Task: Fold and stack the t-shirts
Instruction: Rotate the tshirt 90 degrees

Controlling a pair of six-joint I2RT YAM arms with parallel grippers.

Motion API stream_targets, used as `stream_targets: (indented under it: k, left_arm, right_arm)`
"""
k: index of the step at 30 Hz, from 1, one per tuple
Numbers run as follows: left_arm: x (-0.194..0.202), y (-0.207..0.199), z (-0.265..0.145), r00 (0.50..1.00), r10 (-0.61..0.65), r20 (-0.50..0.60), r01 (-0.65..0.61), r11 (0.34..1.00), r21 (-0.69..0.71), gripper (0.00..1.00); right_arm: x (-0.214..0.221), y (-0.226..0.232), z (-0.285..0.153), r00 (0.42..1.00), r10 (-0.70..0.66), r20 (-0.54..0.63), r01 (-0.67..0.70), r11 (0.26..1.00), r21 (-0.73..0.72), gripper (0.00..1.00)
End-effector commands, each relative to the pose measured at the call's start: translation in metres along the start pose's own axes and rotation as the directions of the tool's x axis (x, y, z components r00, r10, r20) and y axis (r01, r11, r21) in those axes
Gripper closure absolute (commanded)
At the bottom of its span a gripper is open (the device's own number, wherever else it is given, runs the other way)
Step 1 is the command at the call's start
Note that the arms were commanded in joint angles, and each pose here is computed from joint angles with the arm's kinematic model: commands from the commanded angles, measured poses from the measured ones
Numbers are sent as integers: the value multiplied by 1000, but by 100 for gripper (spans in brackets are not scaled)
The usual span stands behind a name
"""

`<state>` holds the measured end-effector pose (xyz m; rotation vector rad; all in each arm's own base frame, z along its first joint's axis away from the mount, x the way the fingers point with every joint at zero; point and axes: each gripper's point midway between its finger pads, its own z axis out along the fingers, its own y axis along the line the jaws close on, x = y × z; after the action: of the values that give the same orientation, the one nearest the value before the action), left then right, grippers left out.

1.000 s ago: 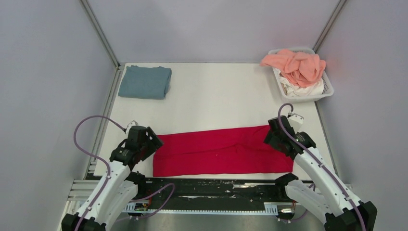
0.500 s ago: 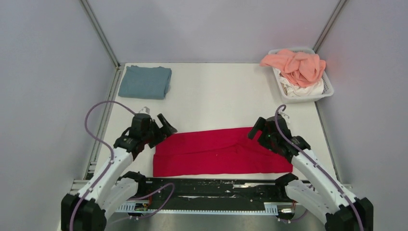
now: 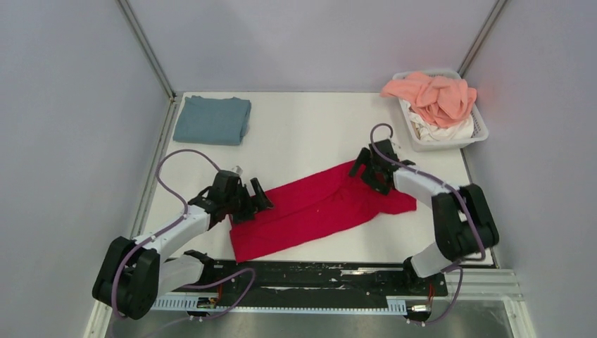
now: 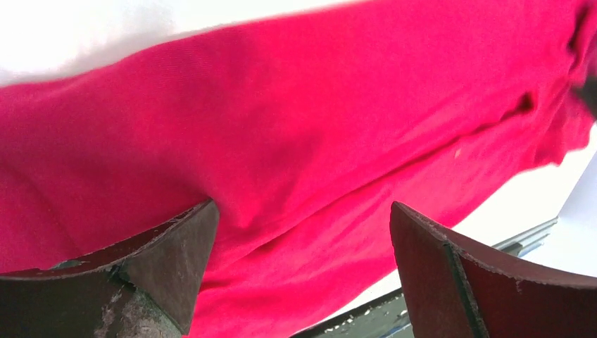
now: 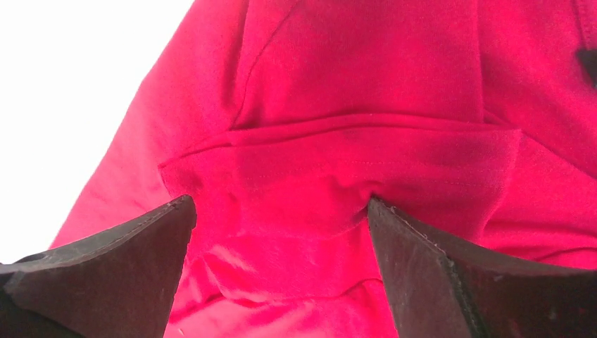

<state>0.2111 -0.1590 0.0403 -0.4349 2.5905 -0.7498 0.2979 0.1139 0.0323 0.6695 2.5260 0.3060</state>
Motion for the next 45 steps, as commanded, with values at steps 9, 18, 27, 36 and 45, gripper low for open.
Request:
stream_targets:
  k: [9, 18, 27, 36, 45]
  left_arm:
    - [40, -58, 13, 996, -85, 24, 82, 990, 112, 0]
    - [73, -98, 34, 996, -69, -49, 76, 983, 165, 0]
    - [84, -147, 14, 994, 110, -17, -104, 971, 215, 0]
    - [35, -93, -35, 939, 275, 204, -283, 959, 8, 0]
    - [48, -37, -27, 966, 248, 74, -248, 969, -21, 0]
  right_arm:
    - [-112, 154, 140, 934, -353, 52, 351, 884, -310, 0]
    - [-125, 230, 173, 909, -405, 100, 394, 753, -528, 0]
    - [-189, 265, 101, 875, -378, 301, 480, 760, -439, 0]
    - [-177, 190, -6, 861, -367, 351, 449, 873, -188, 0]
    - [49, 95, -68, 885, -465, 10, 437, 823, -364, 0]
